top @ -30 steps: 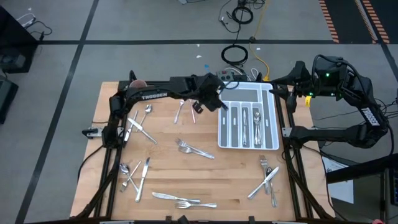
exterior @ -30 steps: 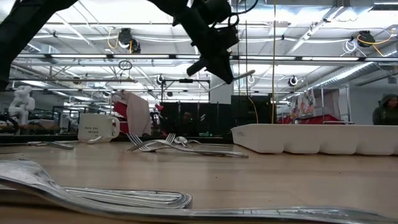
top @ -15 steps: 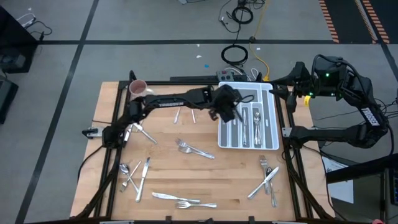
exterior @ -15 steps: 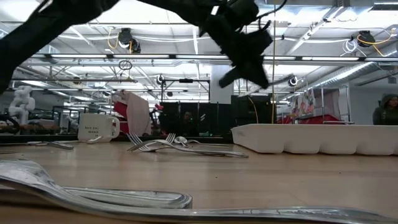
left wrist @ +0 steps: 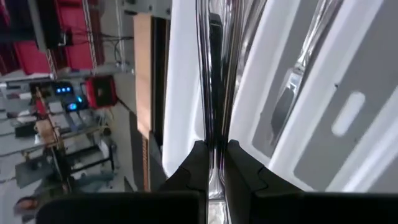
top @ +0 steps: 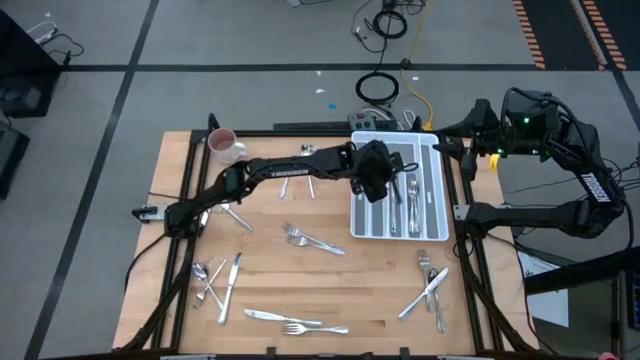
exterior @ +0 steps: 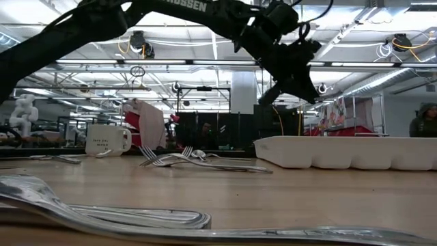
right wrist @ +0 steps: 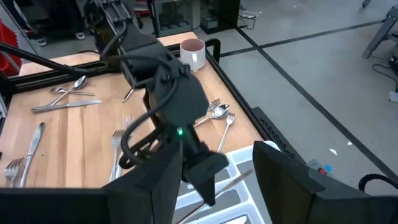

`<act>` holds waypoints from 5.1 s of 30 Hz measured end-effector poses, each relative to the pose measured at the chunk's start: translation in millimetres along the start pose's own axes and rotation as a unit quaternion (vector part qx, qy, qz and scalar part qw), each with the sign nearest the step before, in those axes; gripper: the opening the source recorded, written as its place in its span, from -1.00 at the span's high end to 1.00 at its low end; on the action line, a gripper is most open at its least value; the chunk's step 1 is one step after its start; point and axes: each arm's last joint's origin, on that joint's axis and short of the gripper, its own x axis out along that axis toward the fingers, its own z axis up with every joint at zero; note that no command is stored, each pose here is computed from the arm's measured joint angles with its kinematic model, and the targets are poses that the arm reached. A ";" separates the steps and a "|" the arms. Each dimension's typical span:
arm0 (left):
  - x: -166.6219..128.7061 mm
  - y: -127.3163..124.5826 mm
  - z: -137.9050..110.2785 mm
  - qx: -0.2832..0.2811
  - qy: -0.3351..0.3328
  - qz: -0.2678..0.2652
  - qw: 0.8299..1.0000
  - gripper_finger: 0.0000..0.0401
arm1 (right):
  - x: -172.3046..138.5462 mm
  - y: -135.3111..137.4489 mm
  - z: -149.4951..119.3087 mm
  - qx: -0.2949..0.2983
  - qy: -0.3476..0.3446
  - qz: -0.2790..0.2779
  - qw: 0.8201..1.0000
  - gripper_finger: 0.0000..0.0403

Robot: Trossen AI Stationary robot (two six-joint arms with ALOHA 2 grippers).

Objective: Sort silverware
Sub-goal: Put the silver table knife into the silverware tray, then put the silver fork into the silverware tray

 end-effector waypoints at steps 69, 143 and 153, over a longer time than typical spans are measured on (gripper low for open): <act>75.6 -56.8 27.4 0.016 -0.120 -0.017 0.992 0.31 | -0.1 1.6 0.0 -0.057 -0.002 0.027 0.998 0.07; -133.9 -119.3 108.5 -0.670 0.173 -0.331 0.642 0.43 | 3.2 1.2 -1.3 -0.047 0.014 0.027 0.998 0.07; -129.0 -111.5 97.6 -0.650 0.183 -0.262 0.689 -0.21 | 3.2 1.2 -1.2 -0.052 0.013 0.028 0.998 0.07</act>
